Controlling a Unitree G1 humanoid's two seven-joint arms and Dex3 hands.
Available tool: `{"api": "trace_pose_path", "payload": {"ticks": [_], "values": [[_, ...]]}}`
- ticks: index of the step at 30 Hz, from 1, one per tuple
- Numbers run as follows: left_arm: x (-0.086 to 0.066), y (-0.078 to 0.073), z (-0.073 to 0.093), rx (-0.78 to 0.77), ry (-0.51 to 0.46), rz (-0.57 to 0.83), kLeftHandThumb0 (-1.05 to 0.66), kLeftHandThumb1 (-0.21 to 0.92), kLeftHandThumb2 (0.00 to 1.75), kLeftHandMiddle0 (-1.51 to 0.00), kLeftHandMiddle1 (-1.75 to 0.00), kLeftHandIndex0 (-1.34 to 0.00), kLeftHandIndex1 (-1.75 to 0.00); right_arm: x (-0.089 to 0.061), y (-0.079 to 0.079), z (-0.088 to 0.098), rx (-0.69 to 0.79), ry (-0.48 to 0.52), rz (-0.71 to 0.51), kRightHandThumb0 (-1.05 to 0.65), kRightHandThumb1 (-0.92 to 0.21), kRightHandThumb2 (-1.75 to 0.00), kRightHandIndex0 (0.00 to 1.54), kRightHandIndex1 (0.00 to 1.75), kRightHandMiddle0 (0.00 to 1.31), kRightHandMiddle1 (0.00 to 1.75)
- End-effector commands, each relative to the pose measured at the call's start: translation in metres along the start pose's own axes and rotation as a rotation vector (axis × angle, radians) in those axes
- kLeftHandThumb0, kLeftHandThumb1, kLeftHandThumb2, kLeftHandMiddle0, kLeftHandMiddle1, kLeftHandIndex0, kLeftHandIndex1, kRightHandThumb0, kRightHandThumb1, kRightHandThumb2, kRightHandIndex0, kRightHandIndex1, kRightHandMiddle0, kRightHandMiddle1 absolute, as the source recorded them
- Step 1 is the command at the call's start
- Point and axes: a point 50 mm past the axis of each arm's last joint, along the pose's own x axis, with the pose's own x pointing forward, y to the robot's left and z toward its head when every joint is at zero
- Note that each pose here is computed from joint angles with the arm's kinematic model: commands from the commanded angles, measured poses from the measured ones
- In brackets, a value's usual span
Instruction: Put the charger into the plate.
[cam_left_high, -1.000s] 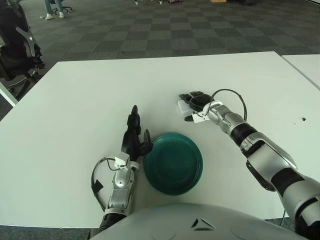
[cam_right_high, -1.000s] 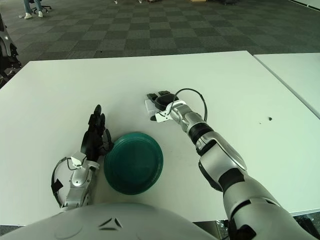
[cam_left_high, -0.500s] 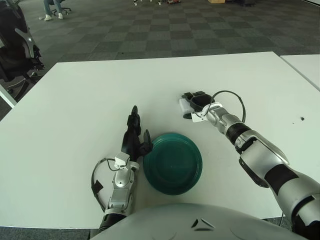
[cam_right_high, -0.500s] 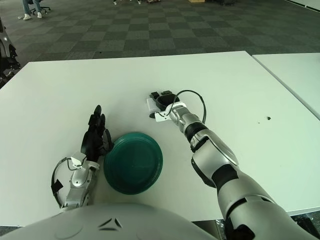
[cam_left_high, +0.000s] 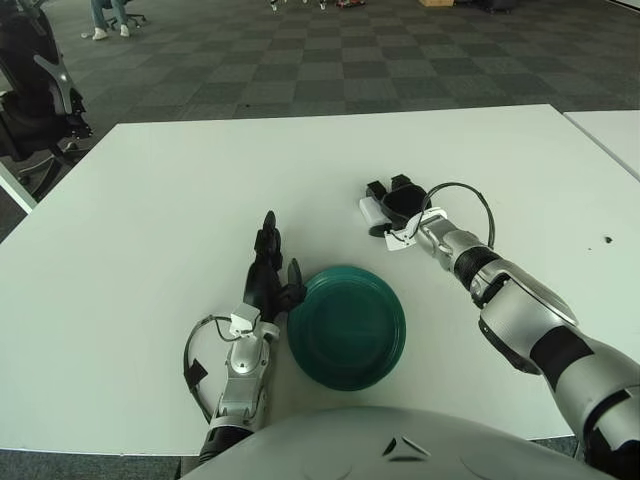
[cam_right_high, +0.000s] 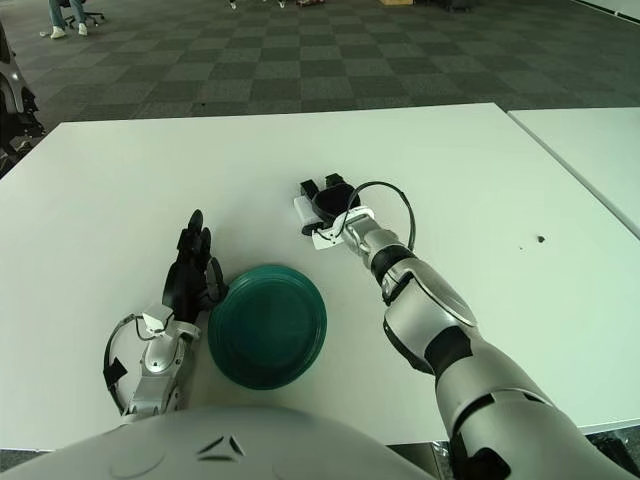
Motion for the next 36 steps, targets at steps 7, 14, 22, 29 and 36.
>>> {"api": "trace_pose_path", "payload": {"ticks": [7,14,22,29,36], "values": [[-0.018,-0.006,-0.026,-0.040,0.142,0.037,-1.03,0.92,1.04,-0.01,0.00,0.00,-0.21,-0.025,0.040,-0.010,-0.088,-0.021,0.159,-0.41,-0.58,-0.99,0.87,1.75,0.42,1.75],[-0.018,-0.007,-0.026,-0.041,0.143,0.043,-1.03,0.92,1.05,-0.01,0.00,0.00,-0.22,-0.017,0.018,-0.023,-0.085,-0.001,0.092,-0.41,-0.55,-1.03,0.92,1.75,0.44,1.75],[-0.018,-0.008,-0.025,-0.051,0.136,0.046,-1.02,0.92,1.05,-0.01,0.00,0.00,-0.23,-0.004,-0.034,-0.039,0.001,-0.013,-0.054,-0.42,-0.54,-1.03,0.89,1.75,0.44,1.75],[-0.018,-0.007,-0.025,-0.038,0.142,0.044,-1.03,0.92,1.05,0.00,0.00,0.00,-0.25,-0.001,-0.089,-0.036,0.054,-0.112,-0.188,-0.43,-0.48,-1.11,0.88,1.75,0.48,1.75],[-0.019,-0.005,-0.023,-0.015,0.132,0.038,-1.04,0.92,1.04,0.00,0.00,0.00,-0.22,-0.018,-0.118,-0.023,0.140,-0.234,-0.358,-0.45,-0.42,-1.19,0.91,1.75,0.53,1.75]]}}
